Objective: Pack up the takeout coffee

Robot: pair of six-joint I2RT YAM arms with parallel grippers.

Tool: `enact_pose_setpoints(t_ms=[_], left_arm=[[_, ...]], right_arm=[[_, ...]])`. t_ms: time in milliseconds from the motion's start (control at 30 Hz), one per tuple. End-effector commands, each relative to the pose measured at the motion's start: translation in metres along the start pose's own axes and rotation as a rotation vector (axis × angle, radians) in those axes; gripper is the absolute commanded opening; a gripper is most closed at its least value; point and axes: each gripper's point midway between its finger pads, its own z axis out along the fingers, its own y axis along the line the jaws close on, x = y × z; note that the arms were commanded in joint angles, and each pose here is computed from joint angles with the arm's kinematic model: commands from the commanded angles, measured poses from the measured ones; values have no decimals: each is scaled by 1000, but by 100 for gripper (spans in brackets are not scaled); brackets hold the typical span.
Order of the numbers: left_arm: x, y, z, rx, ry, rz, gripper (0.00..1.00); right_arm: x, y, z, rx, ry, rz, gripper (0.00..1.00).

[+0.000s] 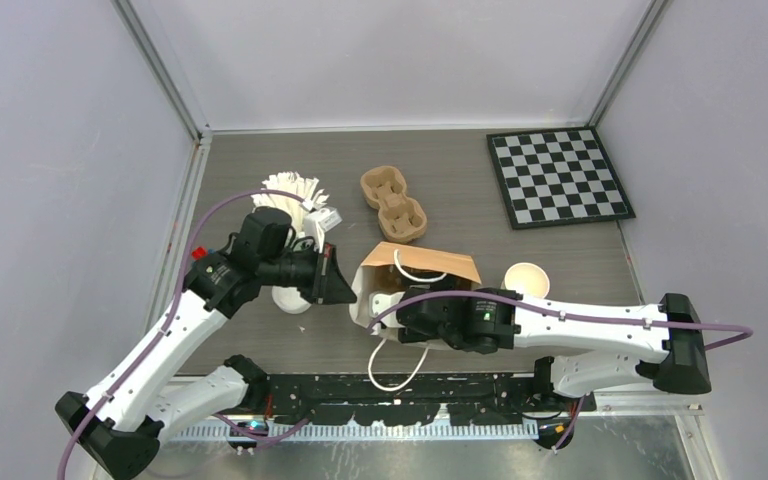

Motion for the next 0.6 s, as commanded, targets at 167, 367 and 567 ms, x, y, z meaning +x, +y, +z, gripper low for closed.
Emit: enact_pose_setpoints(t_ms=[167,367,567], left_arm=[[-4,-17,0,101,-10,50,0],[-6,-20,-1,114,-19,58,0],[-5,-18,3,116,-7,50,0]], right_arm=[[2,-7,5,20,-8,8,72],[3,-6,14,4,1,1,72],[6,-10,27,-3,10,17,72]])
